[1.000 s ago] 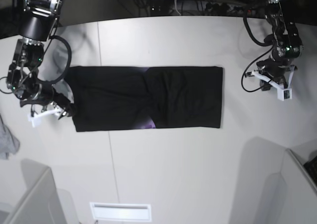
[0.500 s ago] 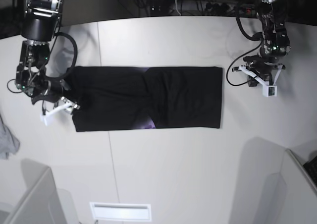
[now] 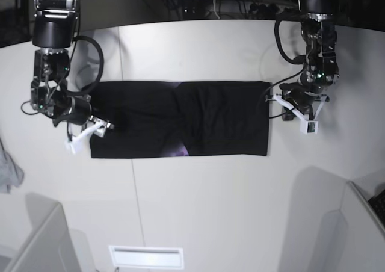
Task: Fold the T-shirt properly
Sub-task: 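Grasp the strip's end with the right gripper and fold it over the middle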
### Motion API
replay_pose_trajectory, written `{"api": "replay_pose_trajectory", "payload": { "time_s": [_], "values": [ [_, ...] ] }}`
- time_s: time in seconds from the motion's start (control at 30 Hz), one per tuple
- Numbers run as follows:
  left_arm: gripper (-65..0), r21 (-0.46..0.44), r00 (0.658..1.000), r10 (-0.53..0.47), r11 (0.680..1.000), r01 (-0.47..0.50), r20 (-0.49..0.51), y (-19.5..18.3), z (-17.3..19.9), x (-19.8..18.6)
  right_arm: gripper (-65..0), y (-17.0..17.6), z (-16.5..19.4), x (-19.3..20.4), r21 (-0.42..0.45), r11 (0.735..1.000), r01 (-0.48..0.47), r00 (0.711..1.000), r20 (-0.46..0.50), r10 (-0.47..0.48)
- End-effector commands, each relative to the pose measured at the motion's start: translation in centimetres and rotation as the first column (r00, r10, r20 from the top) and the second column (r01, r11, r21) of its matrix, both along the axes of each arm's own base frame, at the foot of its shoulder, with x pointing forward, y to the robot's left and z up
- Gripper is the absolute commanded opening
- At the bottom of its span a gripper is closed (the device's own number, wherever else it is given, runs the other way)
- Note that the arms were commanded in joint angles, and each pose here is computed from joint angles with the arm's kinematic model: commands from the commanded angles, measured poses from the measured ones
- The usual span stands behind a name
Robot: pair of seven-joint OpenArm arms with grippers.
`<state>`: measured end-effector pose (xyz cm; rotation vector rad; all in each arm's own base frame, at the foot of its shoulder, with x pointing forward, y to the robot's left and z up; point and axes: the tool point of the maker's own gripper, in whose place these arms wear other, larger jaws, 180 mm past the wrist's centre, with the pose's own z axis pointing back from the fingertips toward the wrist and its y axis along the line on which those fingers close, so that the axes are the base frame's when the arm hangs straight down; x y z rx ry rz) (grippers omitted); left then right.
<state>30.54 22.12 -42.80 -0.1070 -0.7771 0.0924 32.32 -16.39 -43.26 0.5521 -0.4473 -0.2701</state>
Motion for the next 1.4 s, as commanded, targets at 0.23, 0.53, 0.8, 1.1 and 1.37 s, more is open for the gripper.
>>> {"api": "replay_pose_trajectory", "payload": {
  "time_s": [0.23, 0.53, 0.8, 1.1, 1.37],
  "values": [
    [-65.0, -0.001, 0.997, -0.051, 0.999, 0.051, -0.054, -1.6, -1.5, 0.8, -58.4, -1.9, -0.2, -0.1, -0.057, 0.998, 0.026, 1.0, 0.008, -0.026],
    [-65.0, -0.015, 0.981, -0.178, 0.984, 0.178, -0.079, -6.0, -2.4, 0.6, -65.0, -3.2, 3.6, 1.9, -0.196, 0.98, 0.043, 0.994, 0.106, -0.022],
    [-65.0, -0.015, 0.968, -0.244, 0.97, 0.243, -0.065, -8.3, -1.9, 1.2, -65.0, 2.0, 7.7, 2.3, -0.339, 0.937, -0.078, 0.971, 0.189, 0.149],
    [-65.0, -0.011, 0.967, -0.243, 0.97, 0.242, -0.074, -8.0, -2.1, 0.9, -65.0, 6.4, 12.2, 1.8, -0.254, 0.965, -0.064, 0.953, 0.272, 0.135],
    [-65.0, 0.002, 0.968, -0.237, 0.971, 0.238, -0.08, -7.2, -2.2, 0.8, -65.0, 10.4, 13.2, 0.9, -0.19, 0.974, -0.126, 0.939, 0.293, 0.178]
  ]
}}
